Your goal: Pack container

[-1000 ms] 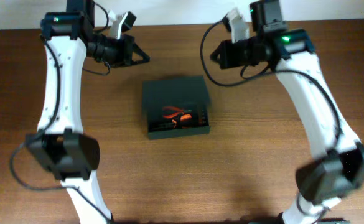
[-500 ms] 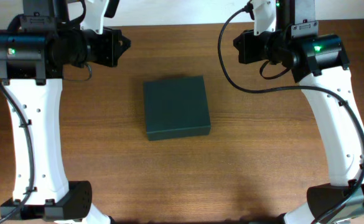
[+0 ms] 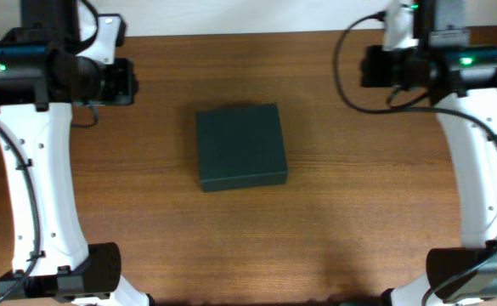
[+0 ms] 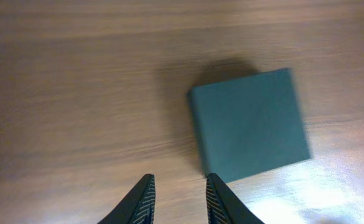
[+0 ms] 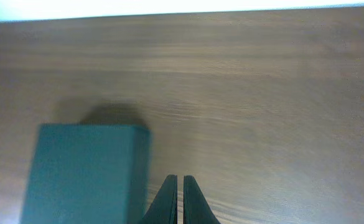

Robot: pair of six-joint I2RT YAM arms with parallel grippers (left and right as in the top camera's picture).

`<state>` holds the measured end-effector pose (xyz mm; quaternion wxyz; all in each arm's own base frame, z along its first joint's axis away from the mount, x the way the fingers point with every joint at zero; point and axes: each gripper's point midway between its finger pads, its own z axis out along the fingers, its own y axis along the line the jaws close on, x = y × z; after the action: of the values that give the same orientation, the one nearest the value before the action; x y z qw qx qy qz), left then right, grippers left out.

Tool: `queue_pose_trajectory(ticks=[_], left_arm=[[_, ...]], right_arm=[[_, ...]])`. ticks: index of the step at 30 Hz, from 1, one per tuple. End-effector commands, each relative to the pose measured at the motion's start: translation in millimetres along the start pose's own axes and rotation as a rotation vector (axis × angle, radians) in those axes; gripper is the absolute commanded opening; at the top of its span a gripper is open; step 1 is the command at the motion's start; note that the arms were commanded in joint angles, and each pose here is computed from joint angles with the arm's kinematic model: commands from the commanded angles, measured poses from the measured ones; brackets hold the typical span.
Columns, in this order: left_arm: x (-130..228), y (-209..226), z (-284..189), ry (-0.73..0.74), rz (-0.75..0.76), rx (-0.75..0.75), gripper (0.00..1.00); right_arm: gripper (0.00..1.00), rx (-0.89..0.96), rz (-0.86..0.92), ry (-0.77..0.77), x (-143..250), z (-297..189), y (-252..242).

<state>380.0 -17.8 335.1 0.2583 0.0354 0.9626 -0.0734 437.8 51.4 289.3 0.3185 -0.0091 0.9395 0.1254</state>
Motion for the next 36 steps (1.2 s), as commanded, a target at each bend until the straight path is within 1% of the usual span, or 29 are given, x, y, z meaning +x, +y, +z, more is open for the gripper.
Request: queue_pose_trajectory(ticks=[1, 3, 4, 5, 6, 8, 10, 11, 12, 13, 27, 32, 36], left_arm=[[5, 36, -1, 0.020, -0.082, -0.120, 0.35], [8, 48, -3, 0.023, -0.126, -0.144, 0.42], [8, 53, -4, 0.022, -0.142, -0.151, 0.49], [9, 60, -6, 0.019, -0.162, -0.160, 0.59], [9, 65, -6, 0.018, -0.180, -0.167, 0.66], [11, 77, -9, 0.015, -0.211, -0.182, 0.67], [13, 86, -11, 0.014, -0.234, -0.194, 0.74], [14, 89, -12, 0.013, -0.241, -0.198, 0.87], [14, 92, -13, 0.012, -0.248, -0.202, 0.97], [14, 93, -13, 0.011, -0.252, -0.204, 0.99], [14, 94, -13, 0.007, -0.252, -0.206, 0.99], [14, 95, -13, 0.006, -0.252, -0.206, 0.99], [14, 94, -14, 0.007, -0.252, -0.206, 0.99]], right_arm=[[0.04, 0.080, 0.086, -0.007, -2, -8, -41], [0.04, 0.107, 0.125, 0.001, 0, -9, -61], [0.04, 0.120, 0.144, 0.005, 2, -10, -71], [0.04, 0.133, 0.164, 0.013, 4, -10, -80], [0.04, 0.146, 0.187, 0.026, 8, -10, -90], [0.04, 0.165, 0.222, 0.051, 15, -11, -105], [0.04, 0.176, 0.246, 0.072, 21, -11, -114], [0.04, 0.179, 0.253, 0.079, 23, -11, -116], [0.04, 0.181, 0.257, 0.083, 24, -11, -118], [0.04, 0.182, 0.258, 0.085, 25, -11, -118], [0.04, 0.178, 0.269, 0.136, 37, -12, -114], [0.04, 0.159, 0.198, 0.159, 39, -8, -102], [0.04, 0.156, 0.194, 0.162, 40, -7, -100]])
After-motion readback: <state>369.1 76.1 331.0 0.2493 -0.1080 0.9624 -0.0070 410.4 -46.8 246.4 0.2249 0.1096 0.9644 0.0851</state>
